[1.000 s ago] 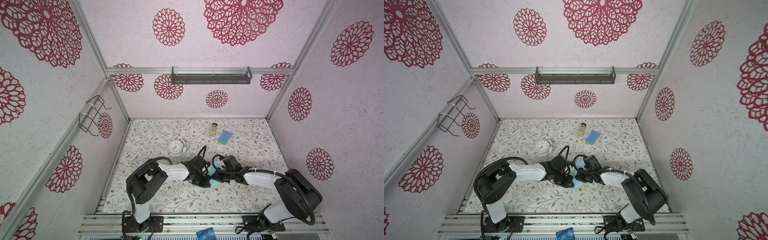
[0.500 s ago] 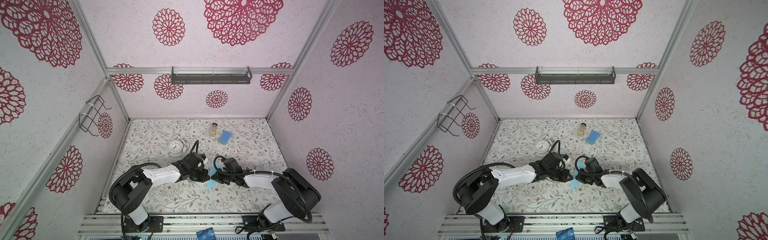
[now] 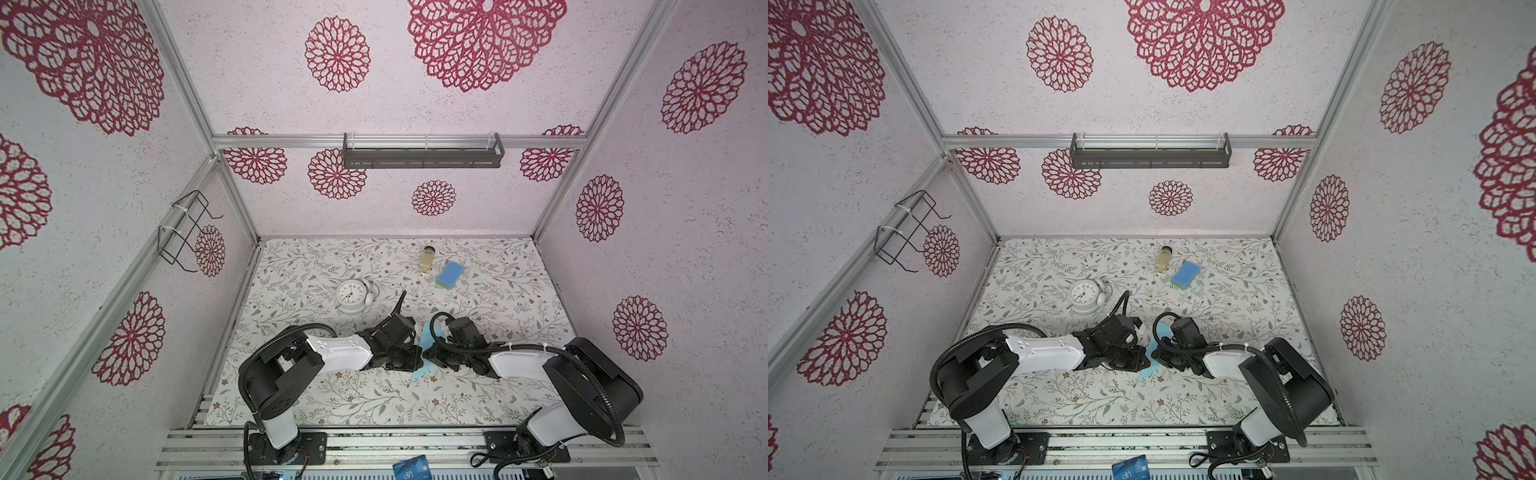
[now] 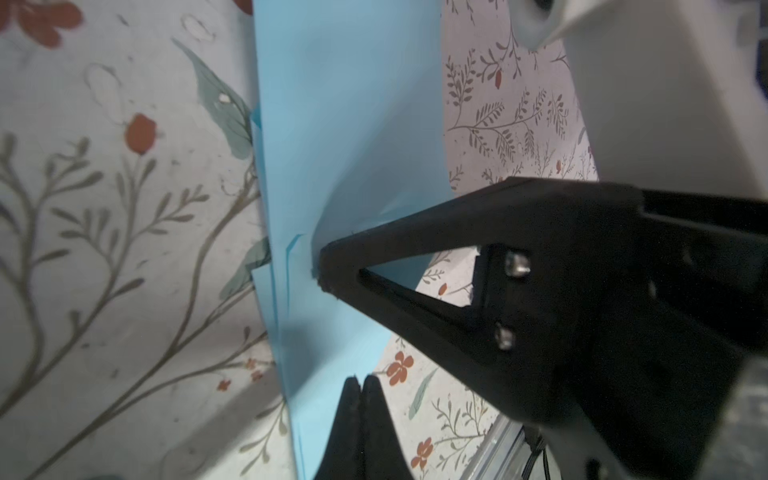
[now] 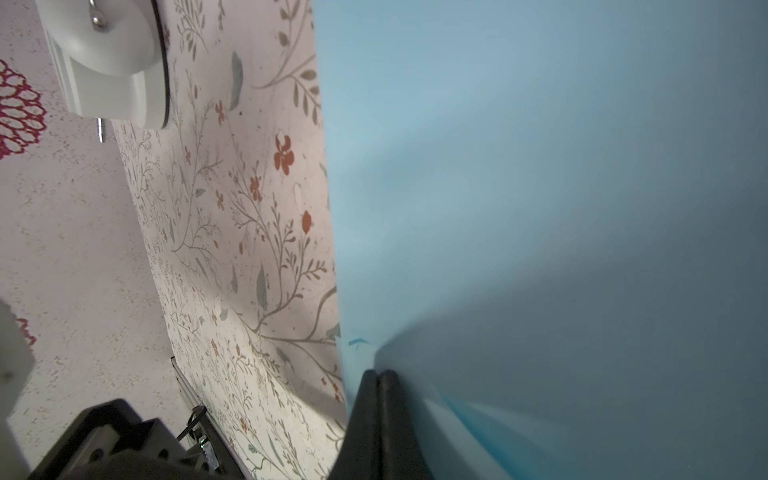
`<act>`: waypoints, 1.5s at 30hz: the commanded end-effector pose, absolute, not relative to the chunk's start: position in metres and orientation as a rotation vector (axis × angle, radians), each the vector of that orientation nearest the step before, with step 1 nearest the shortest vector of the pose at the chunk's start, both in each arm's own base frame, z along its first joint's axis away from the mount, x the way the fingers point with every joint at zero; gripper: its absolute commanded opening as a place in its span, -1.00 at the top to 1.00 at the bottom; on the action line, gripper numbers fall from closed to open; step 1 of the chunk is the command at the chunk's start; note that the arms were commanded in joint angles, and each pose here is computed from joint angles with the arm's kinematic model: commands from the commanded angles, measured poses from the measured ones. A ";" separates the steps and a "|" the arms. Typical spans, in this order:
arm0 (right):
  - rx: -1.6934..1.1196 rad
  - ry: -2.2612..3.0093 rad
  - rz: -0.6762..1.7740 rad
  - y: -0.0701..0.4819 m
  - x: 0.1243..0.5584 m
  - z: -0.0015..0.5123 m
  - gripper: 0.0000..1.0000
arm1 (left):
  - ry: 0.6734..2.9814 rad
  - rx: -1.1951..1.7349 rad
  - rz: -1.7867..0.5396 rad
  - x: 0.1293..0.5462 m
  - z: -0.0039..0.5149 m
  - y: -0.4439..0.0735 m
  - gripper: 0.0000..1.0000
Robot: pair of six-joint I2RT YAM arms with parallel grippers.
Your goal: Fold a paper plane with a square sheet of paper (fold left side to right side)
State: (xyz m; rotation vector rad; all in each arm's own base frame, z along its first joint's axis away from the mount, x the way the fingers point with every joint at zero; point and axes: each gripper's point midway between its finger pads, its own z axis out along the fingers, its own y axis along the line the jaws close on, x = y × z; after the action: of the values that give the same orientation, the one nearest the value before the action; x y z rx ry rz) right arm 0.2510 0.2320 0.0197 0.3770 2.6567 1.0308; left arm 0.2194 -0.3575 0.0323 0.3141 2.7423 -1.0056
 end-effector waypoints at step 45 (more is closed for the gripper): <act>0.532 2.564 0.996 0.151 0.238 0.038 0.24 | 2.829 0.213 -0.917 0.217 -0.011 -0.349 1.00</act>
State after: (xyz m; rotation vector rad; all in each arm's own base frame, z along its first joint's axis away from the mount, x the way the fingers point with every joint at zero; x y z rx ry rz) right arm 0.2302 0.1421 0.0297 0.5433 2.6119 0.9029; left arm 0.2268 -0.3629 0.0128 0.2278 2.7542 -1.0045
